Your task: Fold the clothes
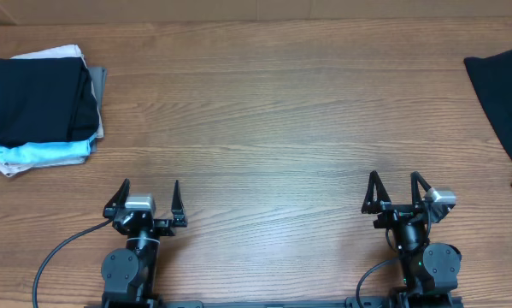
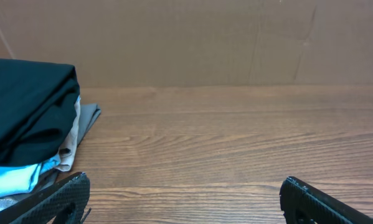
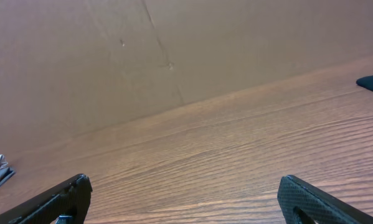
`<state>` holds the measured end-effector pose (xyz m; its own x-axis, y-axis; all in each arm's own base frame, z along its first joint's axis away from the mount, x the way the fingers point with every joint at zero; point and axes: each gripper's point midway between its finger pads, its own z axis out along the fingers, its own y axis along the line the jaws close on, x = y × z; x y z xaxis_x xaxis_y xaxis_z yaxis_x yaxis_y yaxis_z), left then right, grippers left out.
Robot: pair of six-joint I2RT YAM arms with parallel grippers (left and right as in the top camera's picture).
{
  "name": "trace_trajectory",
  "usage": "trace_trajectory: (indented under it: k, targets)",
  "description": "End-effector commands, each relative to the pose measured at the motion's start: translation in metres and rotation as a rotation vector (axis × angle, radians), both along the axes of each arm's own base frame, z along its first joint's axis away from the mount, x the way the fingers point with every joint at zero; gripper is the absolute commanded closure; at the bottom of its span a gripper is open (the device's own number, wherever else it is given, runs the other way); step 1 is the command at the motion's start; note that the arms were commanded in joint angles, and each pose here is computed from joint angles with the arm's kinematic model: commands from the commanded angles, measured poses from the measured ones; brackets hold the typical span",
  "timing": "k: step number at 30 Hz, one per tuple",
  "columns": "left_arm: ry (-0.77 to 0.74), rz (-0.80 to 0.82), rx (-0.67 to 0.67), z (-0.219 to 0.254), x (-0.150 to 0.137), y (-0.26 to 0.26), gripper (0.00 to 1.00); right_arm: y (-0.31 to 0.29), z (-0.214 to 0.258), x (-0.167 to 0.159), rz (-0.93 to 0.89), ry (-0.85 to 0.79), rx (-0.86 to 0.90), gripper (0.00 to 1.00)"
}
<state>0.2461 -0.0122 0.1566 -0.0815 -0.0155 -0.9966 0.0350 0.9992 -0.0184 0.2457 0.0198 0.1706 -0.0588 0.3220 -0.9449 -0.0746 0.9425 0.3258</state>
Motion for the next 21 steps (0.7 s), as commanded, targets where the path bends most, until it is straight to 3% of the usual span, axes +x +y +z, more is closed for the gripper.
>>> trace_trajectory:
  k: [1, 21]
  targets:
    - [-0.011, 0.005, 0.018, 0.0008, -0.0002, 0.0005, 0.00, -0.0028, -0.0012, 0.0002, -0.014, -0.007, -0.005, 0.00]
    - [-0.011, 0.005, 0.018, 0.0008, -0.0002, 0.0005, 0.00, -0.0085, -0.0003, 0.0005, -0.047, -0.010, -0.007, 0.00]
